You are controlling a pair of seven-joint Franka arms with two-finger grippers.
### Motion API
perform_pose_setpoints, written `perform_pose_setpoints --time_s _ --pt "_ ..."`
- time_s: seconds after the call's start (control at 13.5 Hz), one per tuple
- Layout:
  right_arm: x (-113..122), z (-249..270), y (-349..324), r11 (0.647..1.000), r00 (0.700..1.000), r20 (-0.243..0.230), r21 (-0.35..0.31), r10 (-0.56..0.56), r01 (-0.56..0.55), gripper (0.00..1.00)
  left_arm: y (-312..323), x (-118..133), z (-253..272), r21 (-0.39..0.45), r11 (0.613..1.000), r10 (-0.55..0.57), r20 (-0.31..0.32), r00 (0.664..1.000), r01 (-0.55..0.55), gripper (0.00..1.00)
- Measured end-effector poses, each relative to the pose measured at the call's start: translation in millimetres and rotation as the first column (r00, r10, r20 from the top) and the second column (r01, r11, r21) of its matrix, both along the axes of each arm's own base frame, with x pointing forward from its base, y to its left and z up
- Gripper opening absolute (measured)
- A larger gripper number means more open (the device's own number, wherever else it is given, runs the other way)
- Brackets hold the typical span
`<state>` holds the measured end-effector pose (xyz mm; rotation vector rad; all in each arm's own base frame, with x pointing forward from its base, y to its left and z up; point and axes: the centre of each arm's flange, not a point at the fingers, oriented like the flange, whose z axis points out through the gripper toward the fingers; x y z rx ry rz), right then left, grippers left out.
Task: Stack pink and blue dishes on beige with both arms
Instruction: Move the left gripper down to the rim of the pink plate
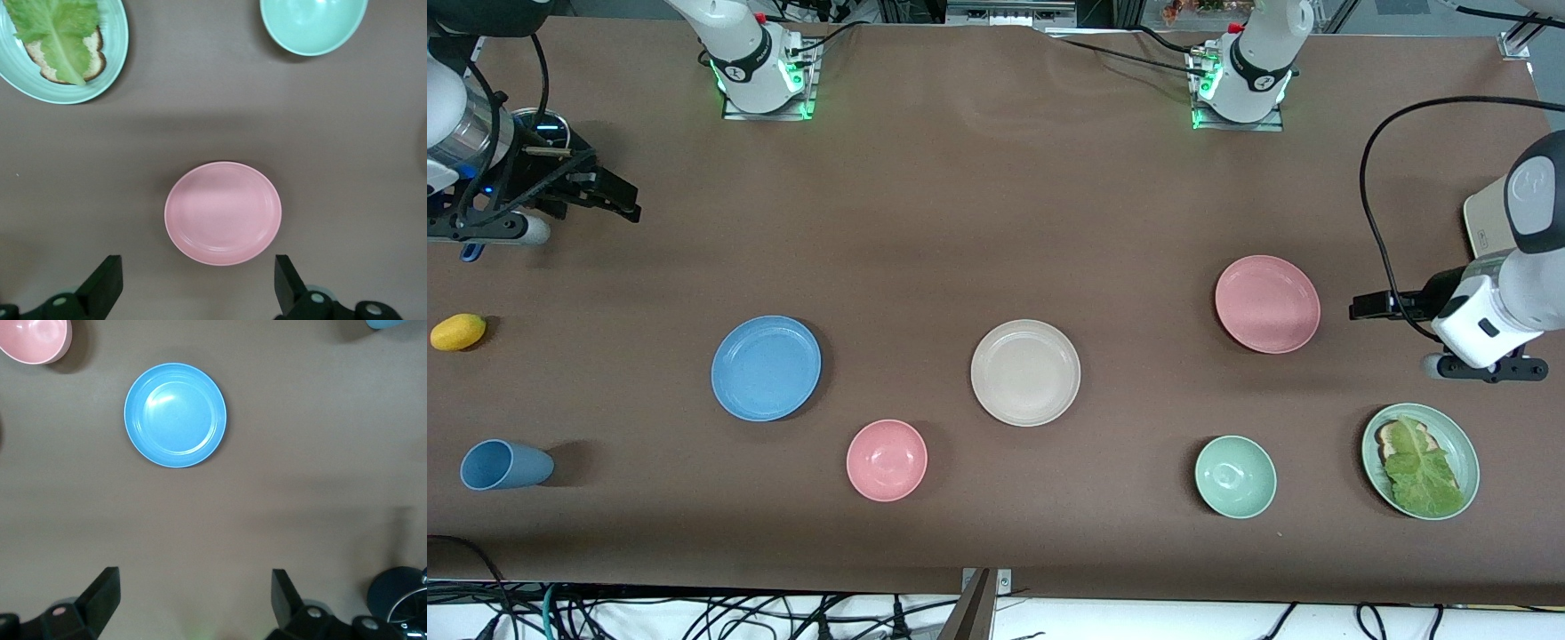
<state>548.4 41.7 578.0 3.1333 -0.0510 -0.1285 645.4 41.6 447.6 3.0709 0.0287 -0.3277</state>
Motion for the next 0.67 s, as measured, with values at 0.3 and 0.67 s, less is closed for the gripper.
perform_pose_setpoints --time_s 0.3,0.67 --pt "0 0 0 1.000 1.000 0.000 0.000 -0.001 0.001 1.00 46 -6 -23 -0.037 0.999 0.006 -0.016 1.000 -0.006 1.00" --pt "0 0 0 1.000 1.000 0.000 0.000 -0.001 0.001 1.00 69 -14 -57 -0.091 0.995 -0.040 -0.004 0.999 0.040 1.00"
